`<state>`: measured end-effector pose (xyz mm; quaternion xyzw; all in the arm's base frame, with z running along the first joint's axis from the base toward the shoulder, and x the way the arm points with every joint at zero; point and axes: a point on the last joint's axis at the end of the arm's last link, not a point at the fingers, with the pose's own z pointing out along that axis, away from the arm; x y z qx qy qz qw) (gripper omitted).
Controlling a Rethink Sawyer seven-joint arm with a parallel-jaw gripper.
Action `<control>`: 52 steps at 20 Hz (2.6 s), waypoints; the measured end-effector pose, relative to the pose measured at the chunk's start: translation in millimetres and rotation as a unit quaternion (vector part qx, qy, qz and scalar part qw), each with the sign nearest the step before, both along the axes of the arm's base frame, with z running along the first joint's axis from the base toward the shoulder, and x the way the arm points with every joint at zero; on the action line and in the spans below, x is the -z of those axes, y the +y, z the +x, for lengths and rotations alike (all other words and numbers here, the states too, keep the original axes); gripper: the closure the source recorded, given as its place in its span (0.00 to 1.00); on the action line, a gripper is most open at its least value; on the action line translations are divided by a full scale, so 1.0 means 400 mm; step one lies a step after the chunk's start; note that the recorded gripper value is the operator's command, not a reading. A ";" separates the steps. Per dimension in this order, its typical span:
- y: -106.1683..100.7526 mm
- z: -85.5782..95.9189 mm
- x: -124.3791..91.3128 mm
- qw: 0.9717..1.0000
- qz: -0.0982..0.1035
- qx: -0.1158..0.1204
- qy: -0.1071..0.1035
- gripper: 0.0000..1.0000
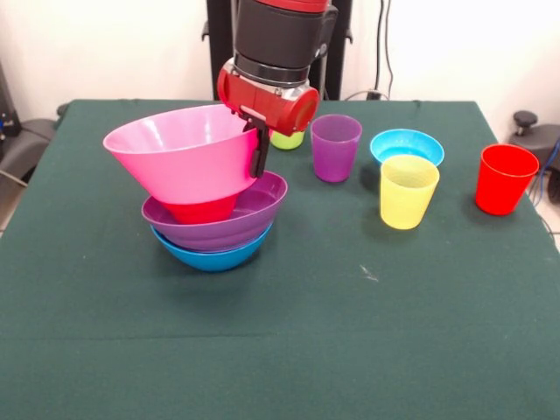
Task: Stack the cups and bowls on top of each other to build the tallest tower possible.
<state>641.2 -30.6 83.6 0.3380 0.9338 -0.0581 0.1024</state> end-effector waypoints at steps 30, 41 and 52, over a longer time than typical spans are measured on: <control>0.067 -0.021 -0.017 1.000 0.005 -0.014 0.021 1.00; 0.068 -0.030 -0.013 0.999 0.019 -0.010 0.045 1.00; -0.050 -0.018 0.073 0.997 0.053 0.034 0.048 1.00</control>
